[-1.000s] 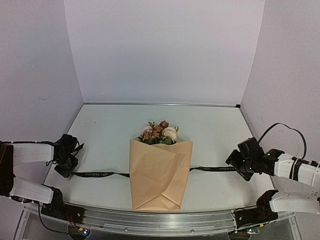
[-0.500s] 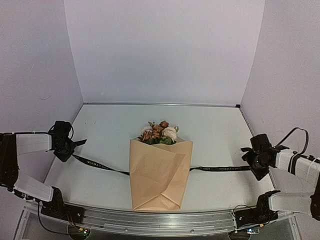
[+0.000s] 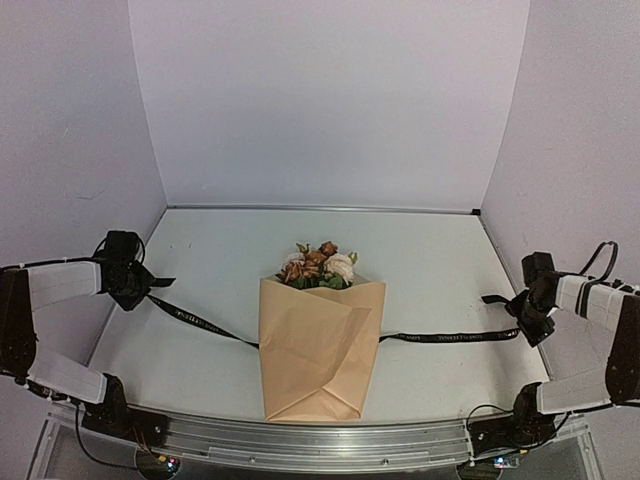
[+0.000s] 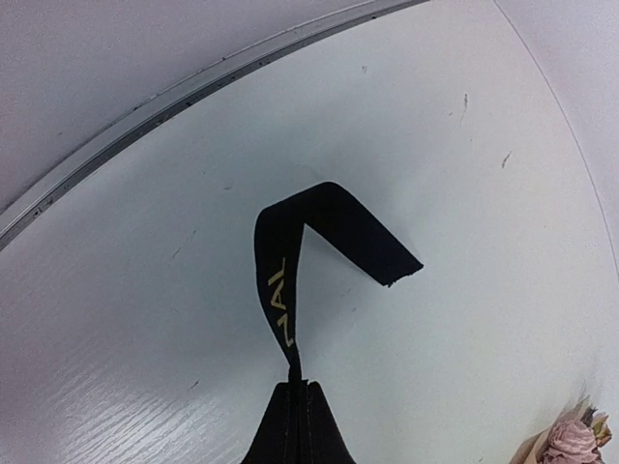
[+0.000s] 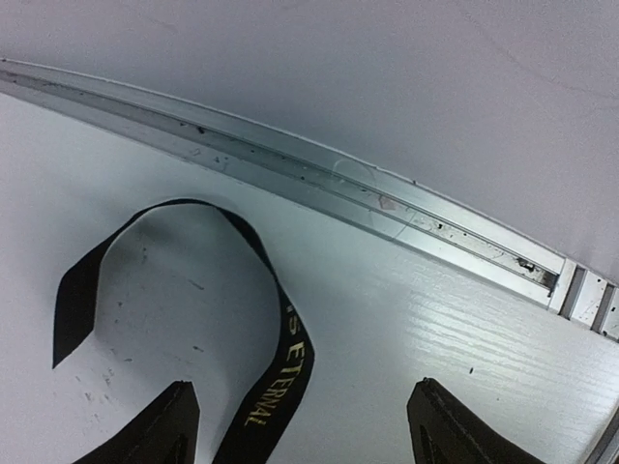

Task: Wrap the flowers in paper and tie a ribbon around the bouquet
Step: Pick up the right side of the ribbon from the center of the board.

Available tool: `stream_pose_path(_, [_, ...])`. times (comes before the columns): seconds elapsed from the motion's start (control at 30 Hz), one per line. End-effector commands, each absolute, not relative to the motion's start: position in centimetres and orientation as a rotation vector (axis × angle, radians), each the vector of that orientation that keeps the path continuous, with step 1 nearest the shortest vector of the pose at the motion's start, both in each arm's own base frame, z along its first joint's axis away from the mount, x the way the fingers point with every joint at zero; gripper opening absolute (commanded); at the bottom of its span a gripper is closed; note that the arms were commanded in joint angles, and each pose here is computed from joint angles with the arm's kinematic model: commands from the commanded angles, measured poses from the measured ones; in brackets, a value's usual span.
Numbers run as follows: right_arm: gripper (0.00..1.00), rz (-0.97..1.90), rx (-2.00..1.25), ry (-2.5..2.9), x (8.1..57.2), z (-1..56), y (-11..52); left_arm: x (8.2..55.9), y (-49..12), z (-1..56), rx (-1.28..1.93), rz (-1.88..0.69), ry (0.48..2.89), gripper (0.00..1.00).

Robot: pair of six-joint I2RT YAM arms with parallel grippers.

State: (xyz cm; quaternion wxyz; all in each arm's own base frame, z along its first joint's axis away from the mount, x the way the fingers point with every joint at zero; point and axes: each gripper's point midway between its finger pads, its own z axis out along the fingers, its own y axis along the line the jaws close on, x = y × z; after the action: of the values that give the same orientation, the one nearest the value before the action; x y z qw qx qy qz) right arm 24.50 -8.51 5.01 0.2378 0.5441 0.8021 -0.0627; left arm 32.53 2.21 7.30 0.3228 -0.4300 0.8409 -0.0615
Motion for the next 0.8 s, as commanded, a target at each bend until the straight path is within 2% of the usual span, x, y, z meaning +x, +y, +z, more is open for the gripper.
stream_pose_path(0.0, [0.77, -0.135, 1.497, 2.228, 25.1, 5.0, -8.9, 34.3, 1.6, 8.9, -1.082, -0.233, 2.175, 0.00])
stream_pose_path(0.37, [0.70, -0.174, 1.498, 2.340, 27.5, 3.3, -9.6, 35.3, 0.8, 8.9, -1.055, -0.288, 2.202, 0.00])
stream_pose_path(0.6, [0.61, -0.179, 1.560, 2.360, 27.3, 1.9, -9.9, 35.0, 0.8, 9.0, -1.066, -0.302, 2.182, 0.00])
stream_pose_path(0.77, [0.41, -0.159, 1.571, 2.371, 27.9, 1.8, -9.8, 34.5, 0.8, 9.3, -1.081, -0.330, 2.144, 0.00])
